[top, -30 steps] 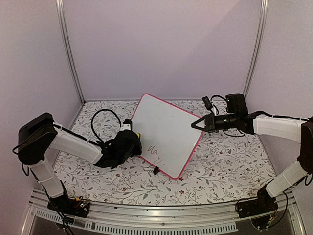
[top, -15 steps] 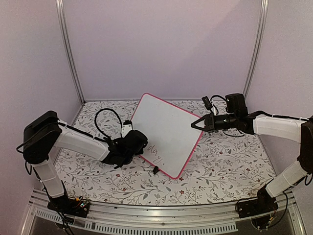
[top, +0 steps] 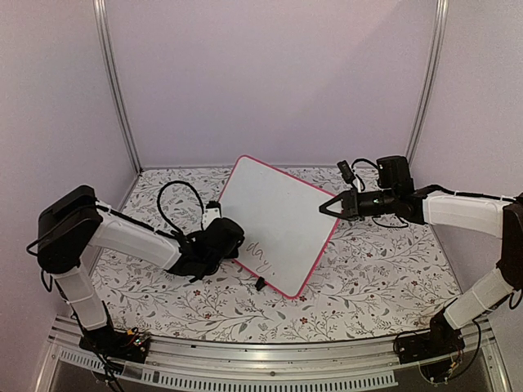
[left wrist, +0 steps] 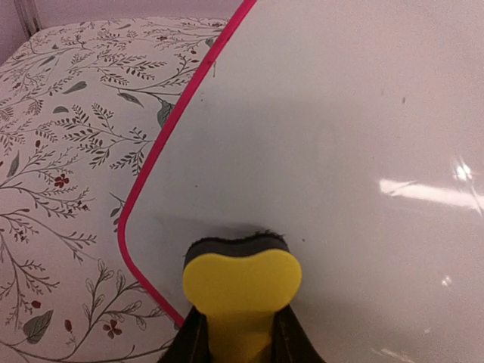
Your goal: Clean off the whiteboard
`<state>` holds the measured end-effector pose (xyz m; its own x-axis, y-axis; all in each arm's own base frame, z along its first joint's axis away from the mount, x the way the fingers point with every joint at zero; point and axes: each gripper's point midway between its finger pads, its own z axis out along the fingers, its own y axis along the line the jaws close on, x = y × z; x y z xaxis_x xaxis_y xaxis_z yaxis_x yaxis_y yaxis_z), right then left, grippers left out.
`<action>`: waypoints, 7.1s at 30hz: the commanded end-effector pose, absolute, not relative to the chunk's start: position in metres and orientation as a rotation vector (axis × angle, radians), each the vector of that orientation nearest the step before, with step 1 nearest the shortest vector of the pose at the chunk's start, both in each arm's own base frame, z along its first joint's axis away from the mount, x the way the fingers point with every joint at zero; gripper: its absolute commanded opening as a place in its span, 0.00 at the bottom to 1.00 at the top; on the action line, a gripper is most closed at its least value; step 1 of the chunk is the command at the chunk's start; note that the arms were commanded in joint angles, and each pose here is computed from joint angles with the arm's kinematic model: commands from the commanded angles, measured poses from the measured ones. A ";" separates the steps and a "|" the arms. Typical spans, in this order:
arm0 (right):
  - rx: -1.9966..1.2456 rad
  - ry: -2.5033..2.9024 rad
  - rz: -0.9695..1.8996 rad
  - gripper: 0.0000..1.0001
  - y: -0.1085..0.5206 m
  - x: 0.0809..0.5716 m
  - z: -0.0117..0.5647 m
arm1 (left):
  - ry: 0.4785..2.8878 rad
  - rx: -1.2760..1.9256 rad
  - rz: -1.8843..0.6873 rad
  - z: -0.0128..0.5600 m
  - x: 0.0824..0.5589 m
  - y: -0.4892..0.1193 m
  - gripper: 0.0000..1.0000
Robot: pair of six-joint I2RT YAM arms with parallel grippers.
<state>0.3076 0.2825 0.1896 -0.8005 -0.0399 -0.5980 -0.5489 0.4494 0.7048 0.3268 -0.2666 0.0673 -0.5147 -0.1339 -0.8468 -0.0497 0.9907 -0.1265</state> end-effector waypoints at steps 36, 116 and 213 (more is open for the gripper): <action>-0.495 2.394 1.330 0.00 0.285 0.284 0.142 | 2.243 -0.051 0.104 0.031 0.314 -0.250 0.00; -0.512 2.348 1.268 0.00 0.282 0.284 0.160 | 2.253 0.102 -0.831 0.093 0.299 -0.296 0.00; -0.488 1.930 1.272 0.00 0.239 0.270 0.252 | 2.211 -0.091 -1.033 0.106 0.290 -0.297 0.00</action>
